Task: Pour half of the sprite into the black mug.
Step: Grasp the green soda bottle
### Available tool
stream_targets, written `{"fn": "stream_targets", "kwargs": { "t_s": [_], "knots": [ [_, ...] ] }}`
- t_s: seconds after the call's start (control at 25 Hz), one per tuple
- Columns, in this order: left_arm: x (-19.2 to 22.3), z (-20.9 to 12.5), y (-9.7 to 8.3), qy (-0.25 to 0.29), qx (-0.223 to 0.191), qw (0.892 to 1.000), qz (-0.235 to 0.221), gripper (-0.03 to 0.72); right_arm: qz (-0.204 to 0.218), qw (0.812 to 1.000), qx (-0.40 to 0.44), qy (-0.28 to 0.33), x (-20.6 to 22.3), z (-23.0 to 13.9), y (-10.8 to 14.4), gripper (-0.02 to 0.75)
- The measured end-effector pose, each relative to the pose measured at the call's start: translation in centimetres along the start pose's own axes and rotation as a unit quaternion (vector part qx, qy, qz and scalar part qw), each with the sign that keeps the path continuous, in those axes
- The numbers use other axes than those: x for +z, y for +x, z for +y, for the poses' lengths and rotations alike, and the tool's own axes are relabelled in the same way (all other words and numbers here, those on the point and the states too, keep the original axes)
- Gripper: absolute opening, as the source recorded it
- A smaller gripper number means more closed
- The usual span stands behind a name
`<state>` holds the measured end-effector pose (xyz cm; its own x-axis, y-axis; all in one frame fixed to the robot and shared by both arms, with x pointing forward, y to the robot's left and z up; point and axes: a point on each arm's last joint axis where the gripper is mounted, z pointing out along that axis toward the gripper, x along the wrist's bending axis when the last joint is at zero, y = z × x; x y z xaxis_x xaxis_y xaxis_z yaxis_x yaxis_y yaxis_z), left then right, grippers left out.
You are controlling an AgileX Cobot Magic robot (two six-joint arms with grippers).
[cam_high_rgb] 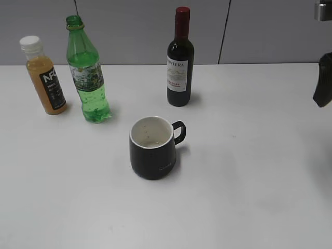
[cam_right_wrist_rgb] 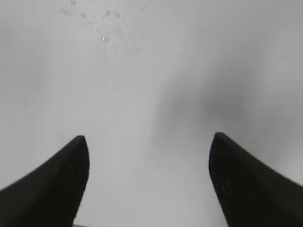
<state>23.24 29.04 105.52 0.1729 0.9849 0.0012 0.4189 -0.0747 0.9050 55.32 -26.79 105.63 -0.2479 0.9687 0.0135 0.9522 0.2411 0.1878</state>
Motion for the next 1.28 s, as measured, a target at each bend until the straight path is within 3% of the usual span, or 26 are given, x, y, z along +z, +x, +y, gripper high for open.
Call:
{"fn": "stream_targets", "kwargs": {
  "t_s": [0.6, 0.84, 1.04, 1.28],
  "knots": [
    [0.0, 0.0, 0.0, 0.000, 0.000, 1.000, 0.000, 0.596, 0.009, 0.998, 0.020, -0.064, 2.2, -16.1, 2.8, 0.594],
    [0.0, 0.0, 0.0, 0.000, 0.000, 1.000, 0.000, 0.591, 0.000, 0.989, 0.021, -0.149, 1.4, -20.3, 3.6, 0.594],
    [0.0, 0.0, 0.0, 0.000, 0.000, 1.000, 0.000, 0.591, 0.012, 0.966, 0.027, -0.257, -1.3, -22.4, 4.4, 0.594],
    [0.0, 0.0, 0.0, 0.000, 0.000, 1.000, 0.000, 0.591, 0.004, 0.946, 0.015, -0.324, -2.4, -26.0, 5.1, 0.594]
  ]
}}
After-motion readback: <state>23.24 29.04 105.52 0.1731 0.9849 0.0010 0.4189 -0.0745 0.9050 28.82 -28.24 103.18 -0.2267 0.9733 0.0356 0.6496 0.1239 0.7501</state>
